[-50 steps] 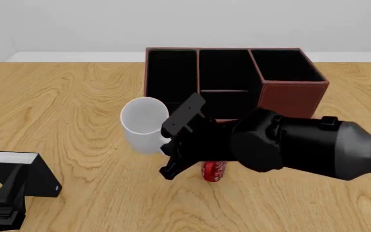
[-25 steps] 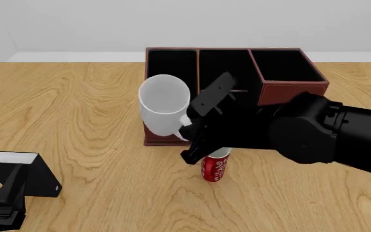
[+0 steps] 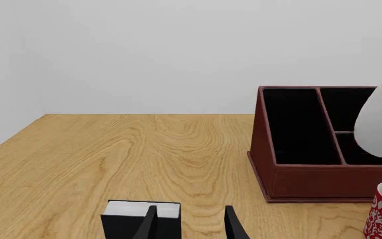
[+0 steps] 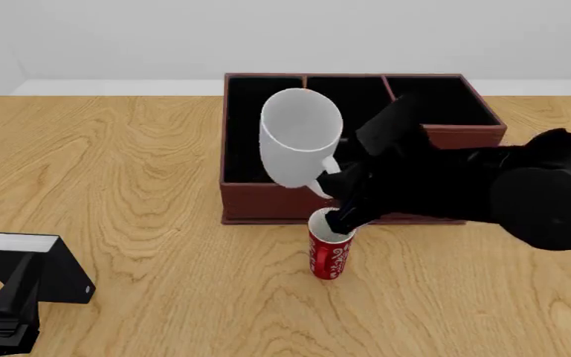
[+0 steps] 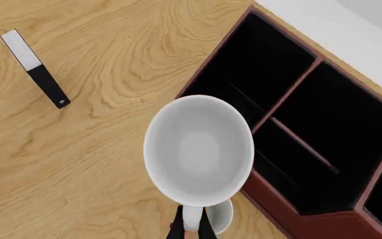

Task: Pick up the white mug and place it to the right of the caddy.

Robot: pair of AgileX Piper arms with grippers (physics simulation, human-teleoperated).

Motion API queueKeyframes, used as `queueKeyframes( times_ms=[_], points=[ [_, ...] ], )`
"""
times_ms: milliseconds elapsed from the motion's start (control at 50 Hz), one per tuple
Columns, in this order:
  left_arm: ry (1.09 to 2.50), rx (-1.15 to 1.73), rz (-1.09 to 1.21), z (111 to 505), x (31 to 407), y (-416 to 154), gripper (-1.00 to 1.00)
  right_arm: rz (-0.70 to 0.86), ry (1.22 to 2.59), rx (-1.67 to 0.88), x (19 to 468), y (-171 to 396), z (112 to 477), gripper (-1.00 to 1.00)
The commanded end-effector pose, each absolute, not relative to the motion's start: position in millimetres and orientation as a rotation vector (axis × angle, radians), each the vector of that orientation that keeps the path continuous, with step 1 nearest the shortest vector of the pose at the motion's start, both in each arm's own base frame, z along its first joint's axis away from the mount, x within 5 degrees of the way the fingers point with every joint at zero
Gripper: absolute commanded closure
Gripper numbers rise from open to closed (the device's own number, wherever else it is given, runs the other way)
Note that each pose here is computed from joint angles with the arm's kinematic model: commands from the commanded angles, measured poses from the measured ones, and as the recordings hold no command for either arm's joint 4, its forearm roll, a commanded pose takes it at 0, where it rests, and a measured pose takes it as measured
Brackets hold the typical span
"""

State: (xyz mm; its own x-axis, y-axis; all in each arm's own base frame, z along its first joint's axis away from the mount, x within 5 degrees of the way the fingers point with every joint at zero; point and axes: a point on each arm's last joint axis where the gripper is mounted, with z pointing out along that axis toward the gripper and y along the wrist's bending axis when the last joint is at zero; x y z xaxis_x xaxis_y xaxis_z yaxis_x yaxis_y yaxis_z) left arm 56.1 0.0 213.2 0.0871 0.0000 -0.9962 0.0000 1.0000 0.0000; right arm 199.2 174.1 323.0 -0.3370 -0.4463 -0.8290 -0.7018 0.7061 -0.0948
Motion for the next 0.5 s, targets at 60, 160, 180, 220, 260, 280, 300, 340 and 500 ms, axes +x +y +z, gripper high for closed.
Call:
queueKeyframes(
  times_ms=[60,160,180,220,260,280,300,340,500],
  points=[
    [1.484,0.000,0.000,213.2,56.1,0.0,-1.00,0.305,1.996,-0.759,191.3,137.0,337.0,1.00],
    [1.484,0.000,0.000,213.2,56.1,0.0,-1.00,0.273,2.008,-0.712,188.6,121.2,340.2,1.00],
    [1.484,0.000,0.000,213.2,56.1,0.0,-1.00,0.272,2.008,-0.709,188.4,120.3,340.4,1.00],
    [1.484,0.000,0.000,213.2,56.1,0.0,-1.00,0.263,2.011,-0.696,187.6,116.3,341.4,1.00],
    [1.484,0.000,0.000,213.2,56.1,0.0,-1.00,0.255,2.014,-0.686,187.1,113.0,341.7,1.00],
    [1.484,0.000,0.000,213.2,56.1,0.0,-1.00,0.254,2.014,-0.677,186.4,111.3,342.9,1.00],
    [1.484,0.000,0.000,213.2,56.1,0.0,-1.00,0.252,2.016,-0.670,186.2,109.8,343.3,1.00],
    [1.484,0.000,0.000,213.2,56.1,0.0,-1.00,0.246,2.020,-0.654,185.7,106.4,343.5,1.00],
    [1.484,0.000,0.000,213.2,56.1,0.0,-1.00,0.224,2.032,-0.597,183.4,94.0,343.3,1.00]
  ],
)
